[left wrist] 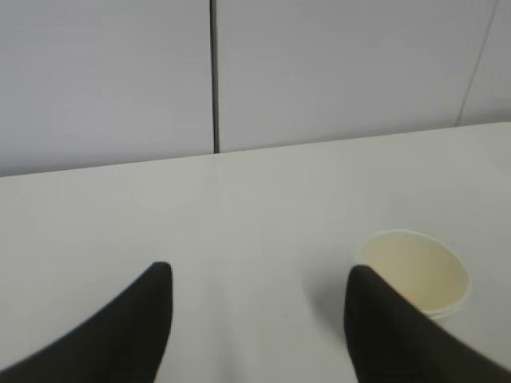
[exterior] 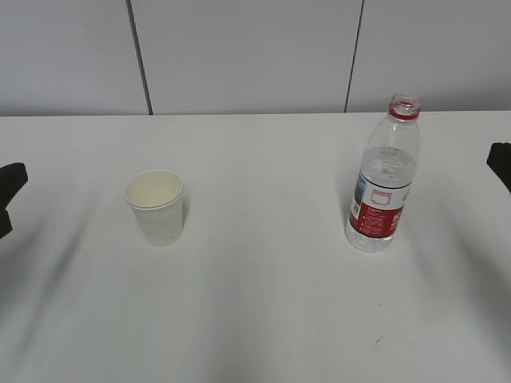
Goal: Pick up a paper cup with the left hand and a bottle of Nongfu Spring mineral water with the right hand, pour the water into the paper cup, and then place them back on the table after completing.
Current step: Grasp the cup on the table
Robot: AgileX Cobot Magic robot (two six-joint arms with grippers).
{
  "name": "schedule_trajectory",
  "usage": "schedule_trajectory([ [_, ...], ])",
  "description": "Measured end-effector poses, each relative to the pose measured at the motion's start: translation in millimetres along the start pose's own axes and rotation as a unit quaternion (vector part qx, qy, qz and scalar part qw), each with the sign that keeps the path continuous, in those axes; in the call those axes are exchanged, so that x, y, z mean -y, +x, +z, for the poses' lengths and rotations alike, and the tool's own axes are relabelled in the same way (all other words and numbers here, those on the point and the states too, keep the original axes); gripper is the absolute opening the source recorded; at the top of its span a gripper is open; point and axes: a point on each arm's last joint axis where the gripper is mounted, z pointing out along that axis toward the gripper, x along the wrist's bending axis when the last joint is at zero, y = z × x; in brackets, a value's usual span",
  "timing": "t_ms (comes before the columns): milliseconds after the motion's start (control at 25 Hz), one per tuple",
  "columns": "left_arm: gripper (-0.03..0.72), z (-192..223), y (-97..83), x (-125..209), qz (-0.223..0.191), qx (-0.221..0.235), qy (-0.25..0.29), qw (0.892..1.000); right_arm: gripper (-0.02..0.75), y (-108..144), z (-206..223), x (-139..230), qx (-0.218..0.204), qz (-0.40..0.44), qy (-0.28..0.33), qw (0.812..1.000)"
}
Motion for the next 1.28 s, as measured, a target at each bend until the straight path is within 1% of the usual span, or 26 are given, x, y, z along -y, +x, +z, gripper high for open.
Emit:
schedule_trajectory([
  [120, 0.427, 2.5, -4.2, 2.5, 0.004, 0.027, 0.002, 1.0, 0.521, 0.3, -0.1, -1.9, -0.002, 0.0, -0.011, 1.0],
  [200, 0.427, 5.1, -8.6, 4.4, 0.015, 0.055, -0.003, 0.998, 0.521, 0.6, 0.4, -3.4, -0.004, -0.001, -0.021, 1.0],
  [320, 0.427, 11.0, -13.0, 11.6, 0.019, 0.09, -0.002, 0.996, 0.521, 0.9, 3.7, -2.7, -0.006, 0.0, -0.025, 1.0],
  [440, 0.427, 20.2, -13.0, 26.8, 0.006, 0.106, 0.018, 0.994, 0.521, 1.3, 9.2, 0.0, -0.01, 0.002, -0.024, 1.0],
  [520, 0.427, 26.0, -13.2, 36.0, -0.005, 0.117, 0.019, 0.993, 0.521, 1.7, 12.7, 0.9, -0.013, 0.003, -0.029, 0.999],
  [600, 0.427, 31.4, -12.5, 48.4, -0.011, 0.122, 0.036, 0.992, 0.521, 2.0, 15.9, 1.4, -0.016, 0.005, -0.036, 0.999],
  [720, 0.427, 38.2, -10.2, 68.8, -0.016, 0.12, 0.077, 0.99, 0.521, 2.5, 19.2, 1.7, -0.019, 0.006, -0.045, 0.999],
  [840, 0.427, 41.3, -9.1, 78.3, -0.01, 0.121, 0.094, 0.988, 0.521, 2.8, 20.8, 2.0, -0.021, 0.006, -0.049, 0.999],
  [1280, 0.427, 41.5, -10.8, 81.0, -0.004, 0.132, 0.097, 0.986, 0.521, 2.9, 21.4, 1.7, -0.022, 0.006, -0.053, 0.998],
])
